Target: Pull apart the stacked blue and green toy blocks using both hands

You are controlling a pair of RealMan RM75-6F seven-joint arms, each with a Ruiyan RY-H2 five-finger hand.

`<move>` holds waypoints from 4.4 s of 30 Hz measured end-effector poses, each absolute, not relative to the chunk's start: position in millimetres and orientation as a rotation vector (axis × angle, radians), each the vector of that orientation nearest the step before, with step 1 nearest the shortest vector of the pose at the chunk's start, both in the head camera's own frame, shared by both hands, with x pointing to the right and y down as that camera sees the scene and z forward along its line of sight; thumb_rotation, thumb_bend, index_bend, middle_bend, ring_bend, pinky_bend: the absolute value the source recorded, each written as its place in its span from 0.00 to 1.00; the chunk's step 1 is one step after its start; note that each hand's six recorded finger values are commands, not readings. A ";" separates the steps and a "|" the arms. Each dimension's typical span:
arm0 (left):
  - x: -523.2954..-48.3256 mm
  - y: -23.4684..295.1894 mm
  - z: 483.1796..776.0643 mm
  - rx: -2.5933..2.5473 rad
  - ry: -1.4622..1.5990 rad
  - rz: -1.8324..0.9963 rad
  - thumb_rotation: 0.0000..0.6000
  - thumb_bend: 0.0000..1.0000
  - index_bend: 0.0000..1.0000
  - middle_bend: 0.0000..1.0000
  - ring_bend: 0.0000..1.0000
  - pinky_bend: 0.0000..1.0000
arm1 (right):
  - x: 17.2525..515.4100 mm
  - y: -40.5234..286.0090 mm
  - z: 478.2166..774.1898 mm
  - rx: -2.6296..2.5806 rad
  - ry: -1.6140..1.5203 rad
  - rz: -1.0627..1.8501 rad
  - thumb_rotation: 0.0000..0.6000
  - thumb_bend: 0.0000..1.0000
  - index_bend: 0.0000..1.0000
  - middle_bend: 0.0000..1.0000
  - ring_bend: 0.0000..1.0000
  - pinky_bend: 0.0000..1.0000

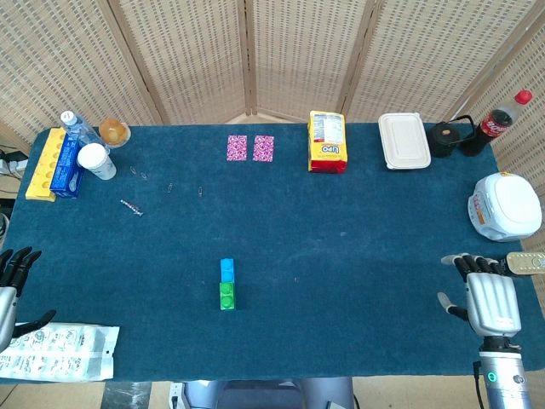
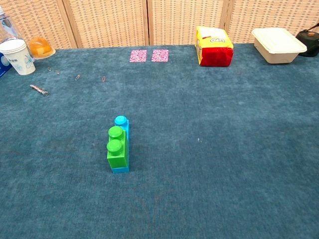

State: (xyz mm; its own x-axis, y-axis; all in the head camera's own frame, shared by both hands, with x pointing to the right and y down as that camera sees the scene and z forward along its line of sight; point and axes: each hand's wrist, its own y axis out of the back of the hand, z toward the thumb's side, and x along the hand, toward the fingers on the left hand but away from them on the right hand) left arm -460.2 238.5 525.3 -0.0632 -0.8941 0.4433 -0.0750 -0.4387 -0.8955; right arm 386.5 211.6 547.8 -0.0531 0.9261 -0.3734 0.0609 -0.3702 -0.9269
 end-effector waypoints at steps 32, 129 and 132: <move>-377.3 182.4 557.1 -1.674 0.464 -1.250 1.00 0.28 0.28 0.22 0.17 0.28 | 401.8 221.9 538.7 -1.491 -1.126 1.529 1.00 0.26 0.35 0.36 0.39 0.27; -182.1 89.0 651.8 -1.865 0.277 -0.878 1.00 0.33 0.75 0.60 0.46 0.44 | 402.3 212.2 530.9 -1.601 -1.213 1.515 1.00 0.26 0.35 0.37 0.41 0.31; -180.4 83.1 646.3 -1.892 0.304 -0.897 1.00 0.34 0.76 0.61 0.47 0.45 | 392.0 205.6 541.2 -1.689 -1.226 1.485 1.00 0.26 0.35 0.37 0.41 0.31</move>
